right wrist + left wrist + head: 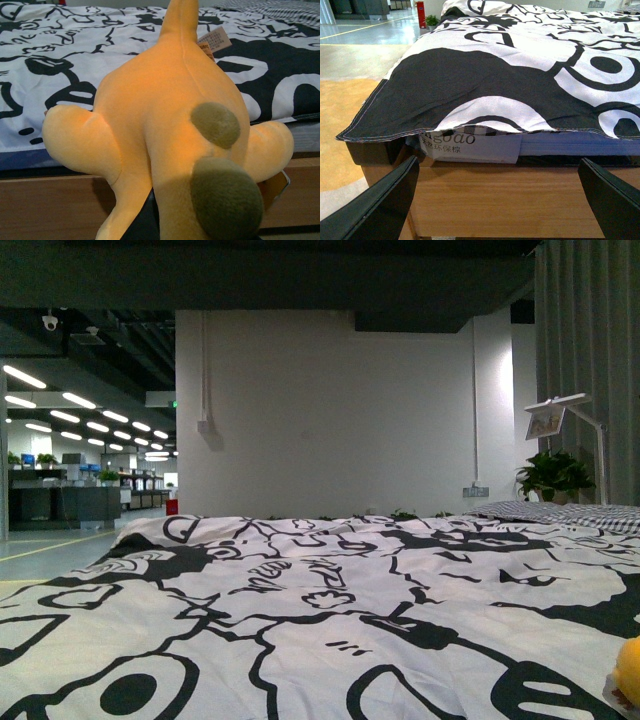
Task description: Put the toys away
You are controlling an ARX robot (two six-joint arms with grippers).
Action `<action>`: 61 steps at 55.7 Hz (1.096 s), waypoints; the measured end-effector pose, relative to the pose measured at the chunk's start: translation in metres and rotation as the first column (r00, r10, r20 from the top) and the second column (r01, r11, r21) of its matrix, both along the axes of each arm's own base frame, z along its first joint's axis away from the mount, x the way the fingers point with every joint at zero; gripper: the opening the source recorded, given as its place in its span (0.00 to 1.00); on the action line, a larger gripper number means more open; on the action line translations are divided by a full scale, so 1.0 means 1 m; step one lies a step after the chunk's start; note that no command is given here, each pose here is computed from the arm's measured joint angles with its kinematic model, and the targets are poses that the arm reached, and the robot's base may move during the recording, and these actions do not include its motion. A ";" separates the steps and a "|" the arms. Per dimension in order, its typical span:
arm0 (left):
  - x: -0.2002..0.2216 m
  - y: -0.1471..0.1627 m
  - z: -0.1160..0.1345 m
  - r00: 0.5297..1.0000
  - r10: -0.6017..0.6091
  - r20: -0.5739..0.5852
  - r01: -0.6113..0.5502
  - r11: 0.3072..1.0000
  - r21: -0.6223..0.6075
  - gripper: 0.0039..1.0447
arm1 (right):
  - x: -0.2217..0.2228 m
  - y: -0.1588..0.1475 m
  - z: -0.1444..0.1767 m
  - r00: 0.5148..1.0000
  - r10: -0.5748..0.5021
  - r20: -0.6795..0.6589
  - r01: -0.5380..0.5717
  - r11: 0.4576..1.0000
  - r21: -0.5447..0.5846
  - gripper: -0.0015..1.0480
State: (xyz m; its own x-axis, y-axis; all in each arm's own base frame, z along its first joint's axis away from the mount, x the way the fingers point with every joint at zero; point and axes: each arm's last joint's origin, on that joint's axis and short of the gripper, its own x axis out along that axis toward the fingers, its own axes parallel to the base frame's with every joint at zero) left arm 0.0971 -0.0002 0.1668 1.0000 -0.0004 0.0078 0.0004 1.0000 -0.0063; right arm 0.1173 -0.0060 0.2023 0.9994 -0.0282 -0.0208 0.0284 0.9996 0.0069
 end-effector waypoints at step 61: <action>0.000 0.000 0.000 1.000 -0.002 0.000 0.002 1.000 0.000 0.94 | -0.020 0.006 -0.035 1.000 0.024 0.019 -0.024 1.000 -0.002 0.06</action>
State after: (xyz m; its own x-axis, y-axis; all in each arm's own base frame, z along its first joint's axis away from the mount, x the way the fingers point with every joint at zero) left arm 0.0971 -0.0002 0.1668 1.0000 -0.0019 0.0078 0.0020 1.0000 -0.0063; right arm 0.0975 -0.0004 0.1671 1.0000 -0.0042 -0.0021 0.0042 1.0000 0.0055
